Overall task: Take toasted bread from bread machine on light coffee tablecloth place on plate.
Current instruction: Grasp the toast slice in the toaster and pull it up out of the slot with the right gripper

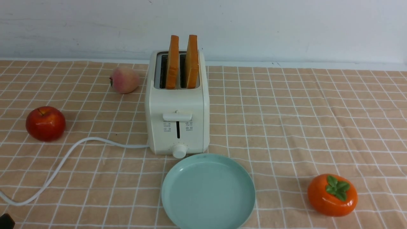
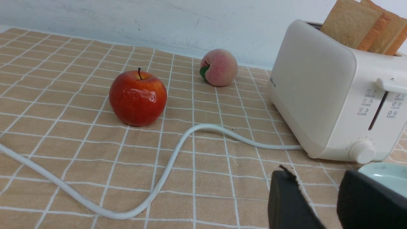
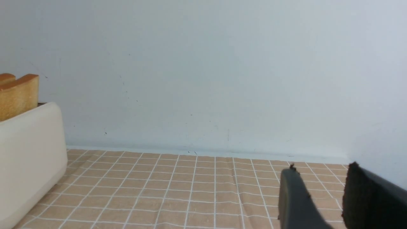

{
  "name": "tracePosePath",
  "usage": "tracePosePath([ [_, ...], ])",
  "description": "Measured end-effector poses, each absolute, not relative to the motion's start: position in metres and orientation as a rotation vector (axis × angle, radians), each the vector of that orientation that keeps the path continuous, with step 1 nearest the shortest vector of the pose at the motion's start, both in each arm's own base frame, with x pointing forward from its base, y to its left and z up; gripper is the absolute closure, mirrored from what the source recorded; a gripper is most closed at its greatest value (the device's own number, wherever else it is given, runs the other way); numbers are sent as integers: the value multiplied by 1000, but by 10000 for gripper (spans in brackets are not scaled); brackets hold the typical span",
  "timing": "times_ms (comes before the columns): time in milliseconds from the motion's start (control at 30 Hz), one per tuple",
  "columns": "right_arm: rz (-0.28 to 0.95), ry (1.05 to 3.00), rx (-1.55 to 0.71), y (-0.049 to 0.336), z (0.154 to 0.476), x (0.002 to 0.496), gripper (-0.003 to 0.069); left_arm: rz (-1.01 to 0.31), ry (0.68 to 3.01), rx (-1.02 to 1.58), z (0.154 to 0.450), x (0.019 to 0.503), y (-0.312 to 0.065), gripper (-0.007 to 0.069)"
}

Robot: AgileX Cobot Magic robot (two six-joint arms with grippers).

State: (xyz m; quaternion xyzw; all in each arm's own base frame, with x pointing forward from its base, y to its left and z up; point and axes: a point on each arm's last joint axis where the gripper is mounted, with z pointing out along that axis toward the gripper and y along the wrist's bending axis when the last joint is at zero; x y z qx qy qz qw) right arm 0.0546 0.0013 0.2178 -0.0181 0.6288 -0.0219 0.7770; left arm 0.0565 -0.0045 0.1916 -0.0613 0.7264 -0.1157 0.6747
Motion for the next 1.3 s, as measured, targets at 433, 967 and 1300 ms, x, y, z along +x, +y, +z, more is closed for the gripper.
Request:
tracePosePath([
  [433,-47,1360,-39,1,218,55,419,-621,1280,-372,221,54,-4,388],
  [967,430,1179,264,3,236,50,419,-630,993,-255,351,15,-1,387],
  [1300,371,1054,229,1,393,42,419,-437,1421,-258,464,76,-6,387],
])
